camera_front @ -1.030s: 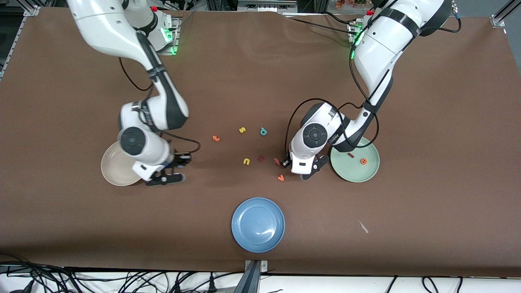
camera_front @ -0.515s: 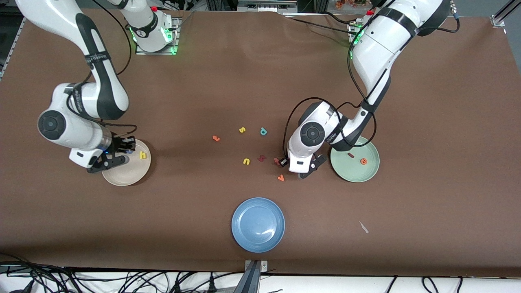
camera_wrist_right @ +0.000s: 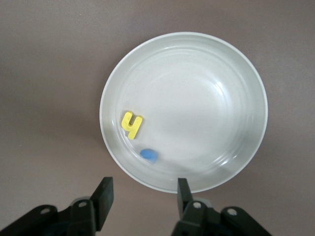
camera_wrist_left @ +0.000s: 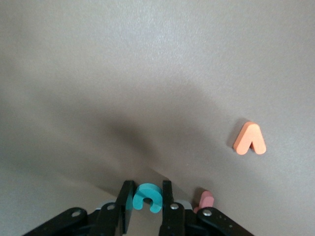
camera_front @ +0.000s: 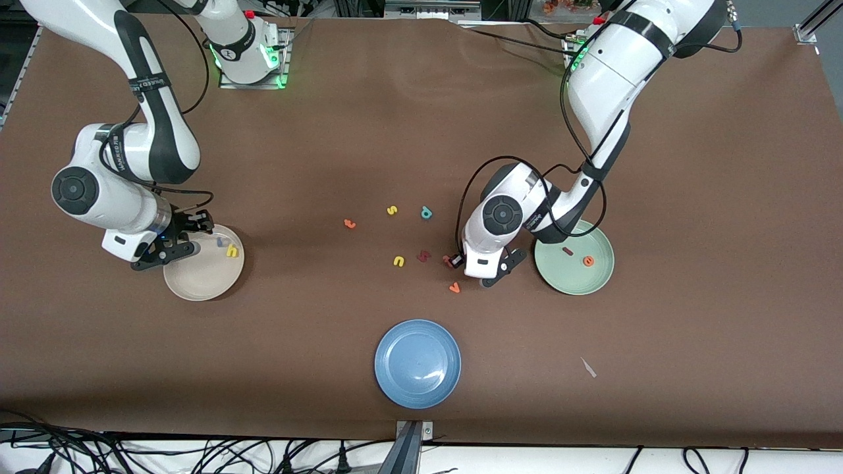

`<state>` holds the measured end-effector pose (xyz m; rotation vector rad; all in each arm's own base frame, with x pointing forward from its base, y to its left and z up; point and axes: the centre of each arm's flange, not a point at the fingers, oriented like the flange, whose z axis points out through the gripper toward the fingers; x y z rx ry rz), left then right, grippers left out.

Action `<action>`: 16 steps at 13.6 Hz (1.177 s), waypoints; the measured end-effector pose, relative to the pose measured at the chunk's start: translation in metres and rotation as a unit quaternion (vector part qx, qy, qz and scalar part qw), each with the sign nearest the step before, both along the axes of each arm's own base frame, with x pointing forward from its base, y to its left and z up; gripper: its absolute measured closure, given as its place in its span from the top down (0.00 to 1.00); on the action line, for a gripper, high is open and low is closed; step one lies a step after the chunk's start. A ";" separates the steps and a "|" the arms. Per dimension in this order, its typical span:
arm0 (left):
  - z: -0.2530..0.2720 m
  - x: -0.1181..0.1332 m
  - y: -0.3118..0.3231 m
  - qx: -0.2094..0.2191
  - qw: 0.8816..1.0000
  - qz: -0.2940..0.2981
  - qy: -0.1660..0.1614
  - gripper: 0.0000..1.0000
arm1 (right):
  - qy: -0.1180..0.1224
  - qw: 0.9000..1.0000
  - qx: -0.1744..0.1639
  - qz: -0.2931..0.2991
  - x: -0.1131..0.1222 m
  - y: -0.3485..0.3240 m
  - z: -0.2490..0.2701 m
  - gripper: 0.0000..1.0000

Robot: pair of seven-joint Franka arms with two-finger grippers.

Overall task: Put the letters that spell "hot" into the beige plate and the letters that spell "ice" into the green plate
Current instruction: 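Place the blue o on the beige plate with the right gripper, then place the teal c on the green plate while the right gripper reaches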

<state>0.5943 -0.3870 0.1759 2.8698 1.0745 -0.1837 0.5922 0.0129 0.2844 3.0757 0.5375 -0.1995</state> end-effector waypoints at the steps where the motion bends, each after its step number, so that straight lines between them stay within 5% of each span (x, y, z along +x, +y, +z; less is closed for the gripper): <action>1: 0.005 0.007 0.005 -0.002 1.000 0.005 -0.004 0.25 | 0.000 1.000 0.000 0.000 0.000 0.000 0.000 0.63; 4: 0.063 0.038 0.045 0.012 1.000 0.011 -0.005 0.25 | -0.001 1.000 0.000 -0.015 0.000 0.009 -0.001 0.63; 8: 0.148 0.050 0.148 0.059 0.995 -0.050 0.059 0.25 | -0.005 0.995 0.005 -0.095 -0.011 0.108 -0.006 0.63; 11: 0.125 0.053 0.218 0.056 0.989 -0.083 0.105 0.25 | -0.017 0.989 0.009 -0.145 -0.035 0.205 -0.020 0.63; 16: 0.041 0.055 0.213 0.030 0.992 -0.083 0.093 0.25 | -0.026 0.986 0.011 -0.163 -0.060 0.283 -0.037 0.63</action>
